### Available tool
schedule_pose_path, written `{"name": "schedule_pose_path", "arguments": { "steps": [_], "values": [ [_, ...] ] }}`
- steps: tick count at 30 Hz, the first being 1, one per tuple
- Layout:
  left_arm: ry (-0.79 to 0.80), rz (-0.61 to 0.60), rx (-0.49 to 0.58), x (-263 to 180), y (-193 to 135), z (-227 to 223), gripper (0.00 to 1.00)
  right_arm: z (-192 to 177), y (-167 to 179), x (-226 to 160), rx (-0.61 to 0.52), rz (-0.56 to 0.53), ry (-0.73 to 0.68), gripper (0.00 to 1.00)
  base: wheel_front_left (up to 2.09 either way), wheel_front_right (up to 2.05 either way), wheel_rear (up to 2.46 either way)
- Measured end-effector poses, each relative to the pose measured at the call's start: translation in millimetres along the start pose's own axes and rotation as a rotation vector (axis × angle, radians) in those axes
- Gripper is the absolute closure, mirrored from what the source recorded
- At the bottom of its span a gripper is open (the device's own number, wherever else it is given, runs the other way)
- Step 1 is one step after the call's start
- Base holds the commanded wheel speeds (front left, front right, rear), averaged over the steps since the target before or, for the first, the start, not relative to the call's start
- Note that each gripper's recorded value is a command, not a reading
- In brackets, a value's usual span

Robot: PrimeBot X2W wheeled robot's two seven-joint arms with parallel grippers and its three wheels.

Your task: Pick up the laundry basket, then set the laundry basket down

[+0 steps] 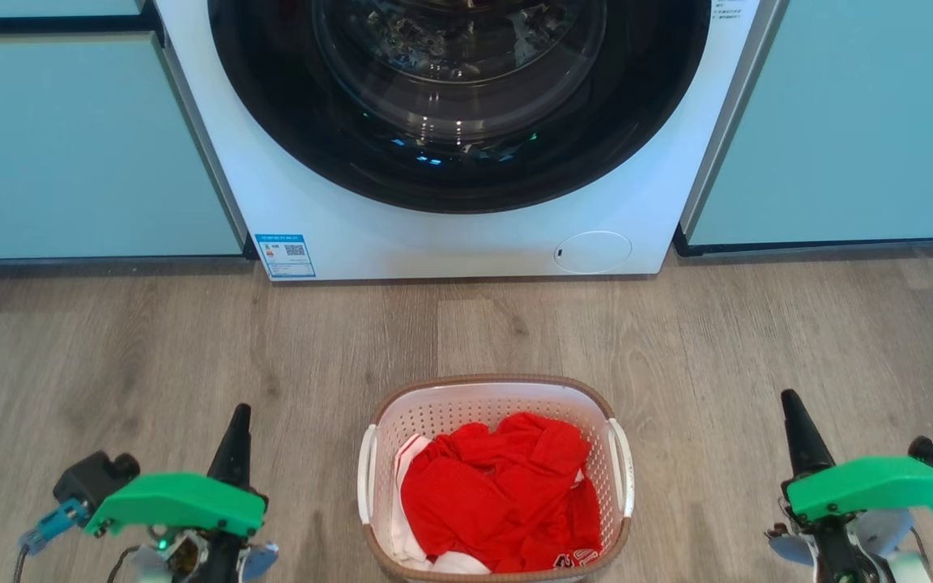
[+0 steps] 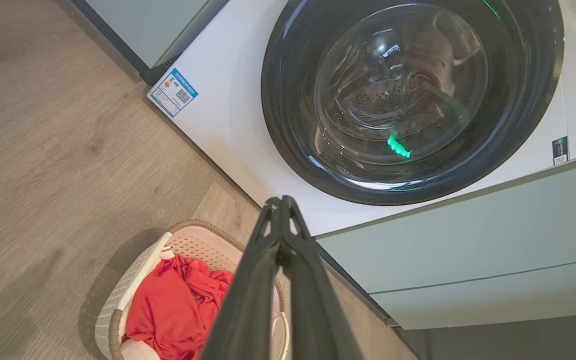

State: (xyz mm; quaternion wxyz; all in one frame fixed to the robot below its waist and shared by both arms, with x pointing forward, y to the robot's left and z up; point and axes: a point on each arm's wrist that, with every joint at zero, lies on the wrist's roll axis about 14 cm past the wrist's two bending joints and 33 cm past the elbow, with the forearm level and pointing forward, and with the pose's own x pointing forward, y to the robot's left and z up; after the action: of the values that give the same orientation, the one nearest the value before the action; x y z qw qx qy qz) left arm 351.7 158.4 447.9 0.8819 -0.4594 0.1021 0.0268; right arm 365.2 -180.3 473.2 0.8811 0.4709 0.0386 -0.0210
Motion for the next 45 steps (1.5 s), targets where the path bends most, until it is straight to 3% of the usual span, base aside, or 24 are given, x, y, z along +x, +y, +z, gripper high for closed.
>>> {"name": "schedule_pose_path", "arguments": {
  "steps": [45],
  "values": [
    [-0.035,-0.067,-0.523,13,-6,33,1.0,16,-10,5,0.517,-0.02,-0.018,1.0,0.0,0.0,0.0]
  ]
}}
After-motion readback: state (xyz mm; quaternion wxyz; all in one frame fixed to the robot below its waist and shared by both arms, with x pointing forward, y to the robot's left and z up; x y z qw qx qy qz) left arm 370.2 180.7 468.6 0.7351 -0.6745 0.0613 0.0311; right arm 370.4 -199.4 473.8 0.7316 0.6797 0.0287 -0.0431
